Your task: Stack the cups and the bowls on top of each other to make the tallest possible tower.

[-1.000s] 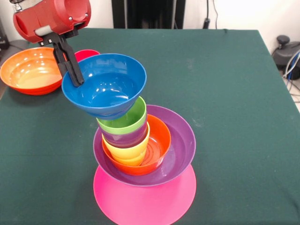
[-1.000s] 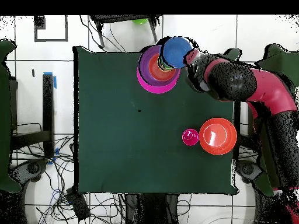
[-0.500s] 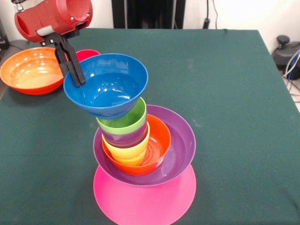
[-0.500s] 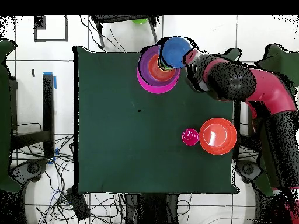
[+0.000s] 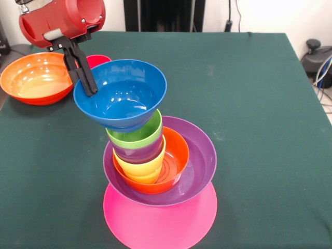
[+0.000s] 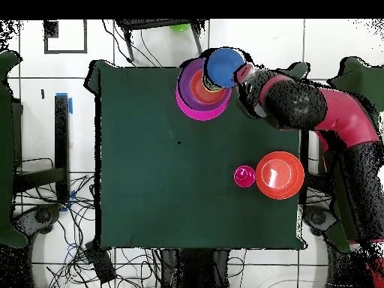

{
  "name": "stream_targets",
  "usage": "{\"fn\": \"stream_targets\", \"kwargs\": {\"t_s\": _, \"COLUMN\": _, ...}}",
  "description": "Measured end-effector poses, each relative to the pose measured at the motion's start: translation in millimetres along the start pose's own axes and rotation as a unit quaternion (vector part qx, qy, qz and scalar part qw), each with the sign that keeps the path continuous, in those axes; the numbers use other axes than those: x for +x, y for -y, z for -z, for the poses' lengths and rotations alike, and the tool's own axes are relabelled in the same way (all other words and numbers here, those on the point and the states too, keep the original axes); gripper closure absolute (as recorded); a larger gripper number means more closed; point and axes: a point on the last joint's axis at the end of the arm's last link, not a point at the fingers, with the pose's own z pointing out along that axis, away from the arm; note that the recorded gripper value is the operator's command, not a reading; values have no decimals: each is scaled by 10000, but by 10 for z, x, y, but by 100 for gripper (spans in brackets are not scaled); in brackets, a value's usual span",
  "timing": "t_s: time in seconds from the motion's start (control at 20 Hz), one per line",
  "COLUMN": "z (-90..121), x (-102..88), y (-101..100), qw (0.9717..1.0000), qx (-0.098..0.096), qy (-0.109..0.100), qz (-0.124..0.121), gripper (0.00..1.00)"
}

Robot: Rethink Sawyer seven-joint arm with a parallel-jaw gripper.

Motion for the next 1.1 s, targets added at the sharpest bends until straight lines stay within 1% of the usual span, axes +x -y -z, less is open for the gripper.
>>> {"fn": "stream_targets", "kwargs": {"t_s": 1.1, "z": -14, "x": 8, "y": -41, "qw": 10000, "qx": -23, "qy": 19, "qz": 23, "gripper": 100}}
